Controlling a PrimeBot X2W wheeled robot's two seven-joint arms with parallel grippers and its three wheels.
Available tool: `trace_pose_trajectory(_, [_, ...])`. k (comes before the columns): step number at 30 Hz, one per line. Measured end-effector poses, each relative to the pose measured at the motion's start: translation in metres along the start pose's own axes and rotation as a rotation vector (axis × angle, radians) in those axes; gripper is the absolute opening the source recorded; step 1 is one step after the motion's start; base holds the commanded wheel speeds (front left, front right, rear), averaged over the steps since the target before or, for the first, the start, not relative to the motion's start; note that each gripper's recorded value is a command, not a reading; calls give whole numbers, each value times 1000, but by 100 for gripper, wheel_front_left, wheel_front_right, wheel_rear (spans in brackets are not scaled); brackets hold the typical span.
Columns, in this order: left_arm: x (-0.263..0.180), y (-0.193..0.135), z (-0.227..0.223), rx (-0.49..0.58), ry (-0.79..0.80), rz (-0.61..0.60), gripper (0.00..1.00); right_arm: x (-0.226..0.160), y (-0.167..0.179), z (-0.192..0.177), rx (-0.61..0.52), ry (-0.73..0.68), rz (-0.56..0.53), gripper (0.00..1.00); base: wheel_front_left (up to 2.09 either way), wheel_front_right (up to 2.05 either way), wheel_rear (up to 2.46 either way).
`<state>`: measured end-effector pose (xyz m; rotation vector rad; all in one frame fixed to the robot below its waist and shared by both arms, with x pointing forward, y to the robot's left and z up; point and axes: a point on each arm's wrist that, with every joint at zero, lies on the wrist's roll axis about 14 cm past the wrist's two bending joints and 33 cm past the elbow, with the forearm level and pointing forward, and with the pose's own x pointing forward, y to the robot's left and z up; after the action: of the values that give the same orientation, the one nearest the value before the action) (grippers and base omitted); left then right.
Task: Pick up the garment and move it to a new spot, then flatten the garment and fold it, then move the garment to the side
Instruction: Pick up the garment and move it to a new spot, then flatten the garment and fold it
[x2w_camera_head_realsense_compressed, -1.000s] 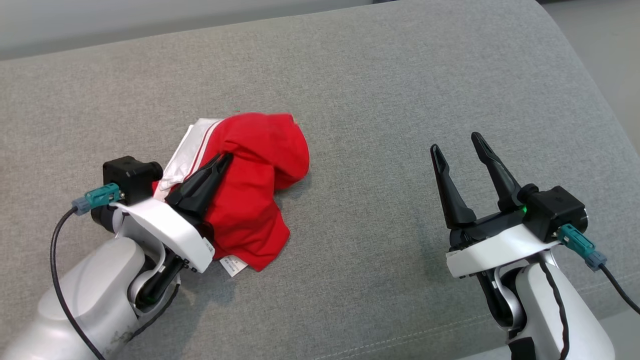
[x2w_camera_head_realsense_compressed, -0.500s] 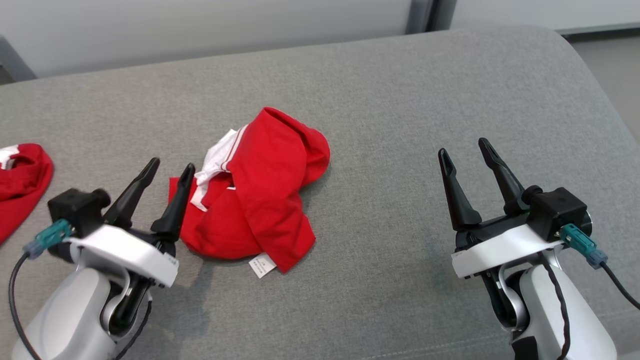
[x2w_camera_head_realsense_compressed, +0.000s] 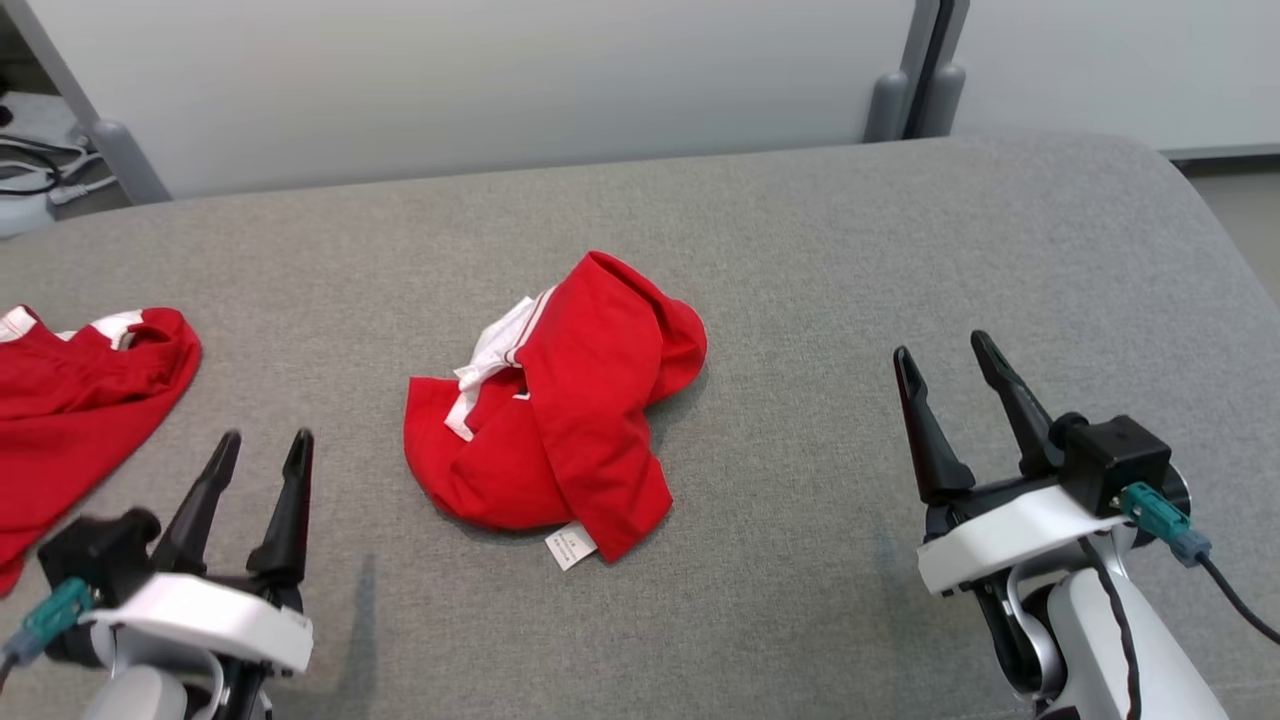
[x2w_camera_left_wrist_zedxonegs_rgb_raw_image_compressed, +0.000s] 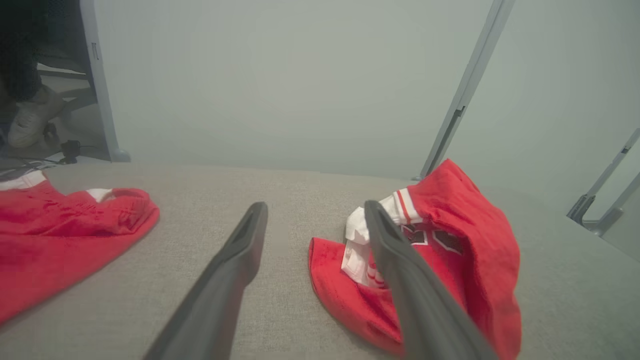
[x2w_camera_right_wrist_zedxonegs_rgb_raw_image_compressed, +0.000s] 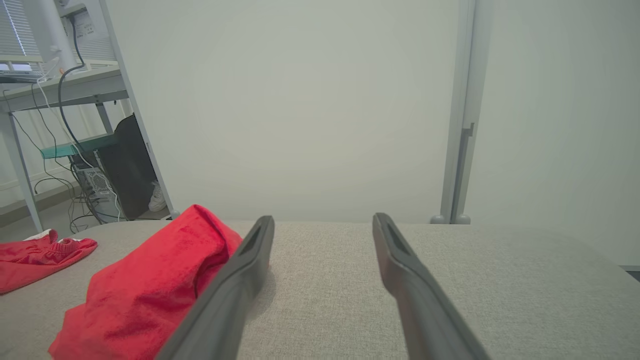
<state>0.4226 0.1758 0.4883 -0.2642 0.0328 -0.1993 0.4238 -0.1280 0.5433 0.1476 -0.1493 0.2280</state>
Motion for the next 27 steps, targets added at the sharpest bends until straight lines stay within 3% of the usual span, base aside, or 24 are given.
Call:
trace_pose_trajectory(14, [-55, 34, 7, 9, -62, 175, 100, -11, 9, 0, 11, 6, 10, 100, 0, 0, 0])
trace_pose_trajectory(27, [-71, 36, -2, 39, -40, 196, 100, -12, 9, -5, 20, 20, 10, 100, 0, 0, 0])
